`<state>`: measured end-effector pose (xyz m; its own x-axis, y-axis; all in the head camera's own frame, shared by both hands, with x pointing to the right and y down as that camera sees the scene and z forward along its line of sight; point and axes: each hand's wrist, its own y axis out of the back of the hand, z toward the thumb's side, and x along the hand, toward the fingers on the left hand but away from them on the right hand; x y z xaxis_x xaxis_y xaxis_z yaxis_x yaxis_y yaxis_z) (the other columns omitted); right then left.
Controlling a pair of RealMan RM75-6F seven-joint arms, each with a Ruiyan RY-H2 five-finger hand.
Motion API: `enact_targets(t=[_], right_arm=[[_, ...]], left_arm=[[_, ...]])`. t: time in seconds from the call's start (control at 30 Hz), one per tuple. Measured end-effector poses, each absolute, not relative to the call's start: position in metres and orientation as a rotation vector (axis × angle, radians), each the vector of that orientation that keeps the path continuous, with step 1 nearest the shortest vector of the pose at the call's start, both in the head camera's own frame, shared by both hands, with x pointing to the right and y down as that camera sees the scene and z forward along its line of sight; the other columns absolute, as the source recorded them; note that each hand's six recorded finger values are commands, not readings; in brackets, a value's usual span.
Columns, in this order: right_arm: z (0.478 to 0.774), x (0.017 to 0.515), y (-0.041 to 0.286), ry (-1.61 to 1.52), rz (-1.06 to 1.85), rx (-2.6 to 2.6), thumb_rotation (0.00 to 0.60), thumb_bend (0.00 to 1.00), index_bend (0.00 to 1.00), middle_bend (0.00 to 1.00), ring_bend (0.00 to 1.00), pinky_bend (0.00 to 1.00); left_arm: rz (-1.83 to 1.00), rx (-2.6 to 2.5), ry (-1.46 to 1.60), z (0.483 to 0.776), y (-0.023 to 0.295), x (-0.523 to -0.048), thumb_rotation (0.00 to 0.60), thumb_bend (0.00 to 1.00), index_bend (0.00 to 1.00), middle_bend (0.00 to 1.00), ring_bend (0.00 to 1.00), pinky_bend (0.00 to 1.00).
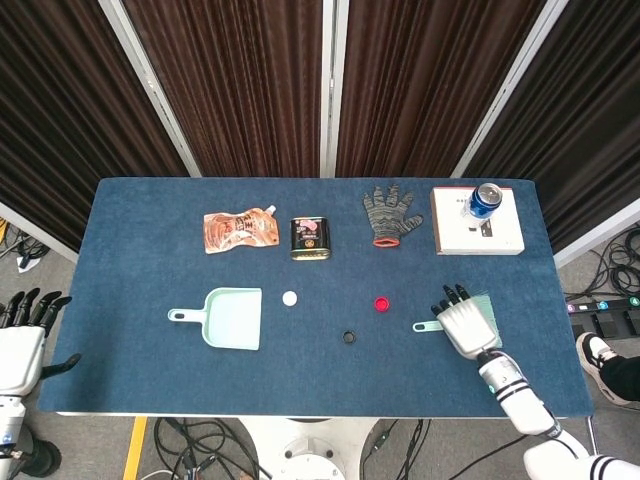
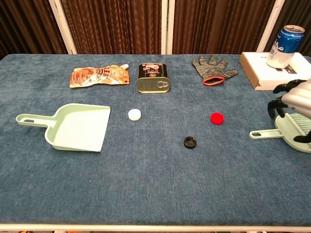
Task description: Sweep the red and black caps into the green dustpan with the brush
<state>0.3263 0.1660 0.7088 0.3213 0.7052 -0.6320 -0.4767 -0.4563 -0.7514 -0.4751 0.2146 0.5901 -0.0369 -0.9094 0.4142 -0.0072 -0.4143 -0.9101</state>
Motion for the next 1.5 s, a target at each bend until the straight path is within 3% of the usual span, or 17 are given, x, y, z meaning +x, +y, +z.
enact_targets(t=[0.97,1.27,1.5], right_arm=[[0.743,0.312,0.171,-0.249,1.411,-1.595,0.6,0.21,0.47,0.46,0.17,0.18],[0.741,0.311,0.168,-0.269,1.399,-1.591,0.6,0.34,0.6,0.57,0.25,0.18],[0.722,0.31,0.144,-0.356,1.373,-1.62,0.6,0.4,0.67,0.6,0.27,0.19]], left_arm=[[-1.544,-1.51,1.006,0.595,0.214,-0.478,0.6,0.07,0.17,0.13,0.03,0.04],[-1.501,-1.533,0.968,0.596,0.204,-0.47,0.6,0.07,0.17,0.13,0.03,0.04],[-1.453,-1.603,0.91,0.604,0.178,-0.456,0.6,0.07,0.23,0.13,0.03,0.05]])
